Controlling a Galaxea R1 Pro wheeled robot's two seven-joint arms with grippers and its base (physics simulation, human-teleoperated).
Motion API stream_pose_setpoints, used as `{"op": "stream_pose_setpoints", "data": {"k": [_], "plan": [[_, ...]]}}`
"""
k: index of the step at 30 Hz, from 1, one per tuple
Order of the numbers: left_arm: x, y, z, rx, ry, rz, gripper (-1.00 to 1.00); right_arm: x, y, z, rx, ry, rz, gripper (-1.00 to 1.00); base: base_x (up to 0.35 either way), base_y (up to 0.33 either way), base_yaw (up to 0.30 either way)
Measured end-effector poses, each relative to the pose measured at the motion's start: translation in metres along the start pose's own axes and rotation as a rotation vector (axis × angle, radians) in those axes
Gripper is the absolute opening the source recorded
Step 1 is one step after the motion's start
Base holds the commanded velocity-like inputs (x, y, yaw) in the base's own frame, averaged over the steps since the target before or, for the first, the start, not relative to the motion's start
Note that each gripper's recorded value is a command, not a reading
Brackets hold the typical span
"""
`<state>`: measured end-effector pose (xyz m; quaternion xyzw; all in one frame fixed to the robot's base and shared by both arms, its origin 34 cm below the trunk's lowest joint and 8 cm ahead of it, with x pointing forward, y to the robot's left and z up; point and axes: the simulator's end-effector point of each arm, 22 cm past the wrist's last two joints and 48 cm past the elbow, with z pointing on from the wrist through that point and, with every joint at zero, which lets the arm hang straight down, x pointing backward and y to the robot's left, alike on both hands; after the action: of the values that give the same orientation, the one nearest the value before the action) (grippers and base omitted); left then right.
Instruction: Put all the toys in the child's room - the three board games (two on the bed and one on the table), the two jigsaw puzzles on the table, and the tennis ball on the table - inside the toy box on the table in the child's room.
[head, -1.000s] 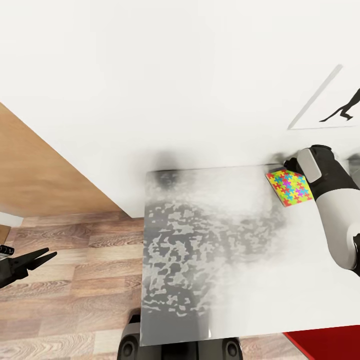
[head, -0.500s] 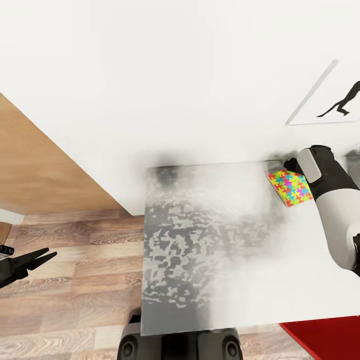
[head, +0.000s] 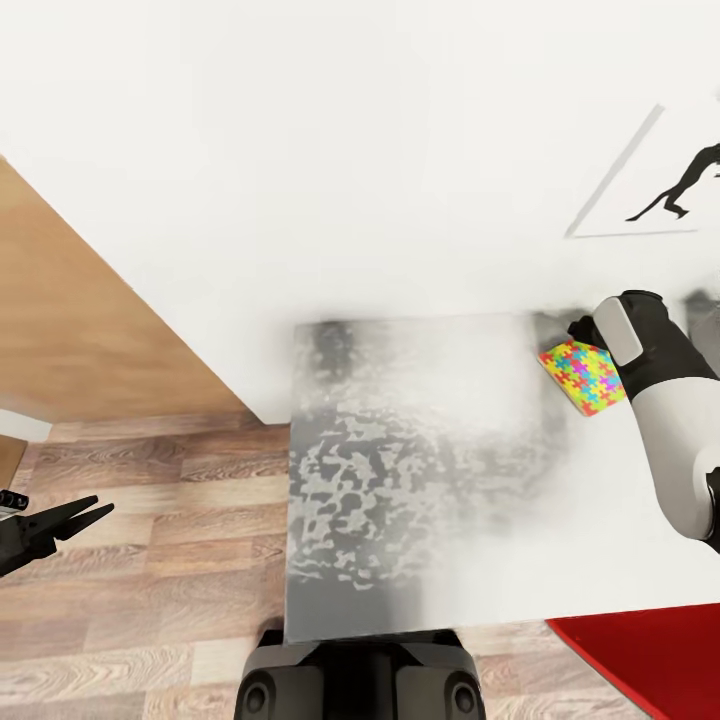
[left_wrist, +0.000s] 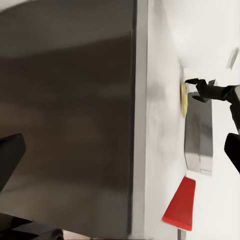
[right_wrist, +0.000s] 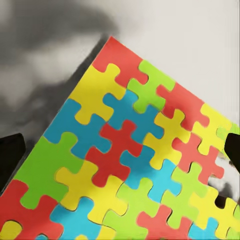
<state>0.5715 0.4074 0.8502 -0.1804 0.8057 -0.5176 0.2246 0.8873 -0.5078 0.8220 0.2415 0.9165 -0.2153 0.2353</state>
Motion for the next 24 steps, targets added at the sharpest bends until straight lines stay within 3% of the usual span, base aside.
{"op": "stream_pose_setpoints", "data": {"k": [12,24], "plan": [[0.0,0.0,0.0,0.0,-0.001,-0.001,1.0,-0.004,0.001,-0.002,0.0,-0.009,-0.002,1.0,-0.021,0.0,0.0],[0.0,0.0,-0.001,0.0,-0.001,0.0,1.0,-0.014,0.003,-0.007,-0.005,-0.022,0.005,1.0,0.131,0.0,0.0]]}}
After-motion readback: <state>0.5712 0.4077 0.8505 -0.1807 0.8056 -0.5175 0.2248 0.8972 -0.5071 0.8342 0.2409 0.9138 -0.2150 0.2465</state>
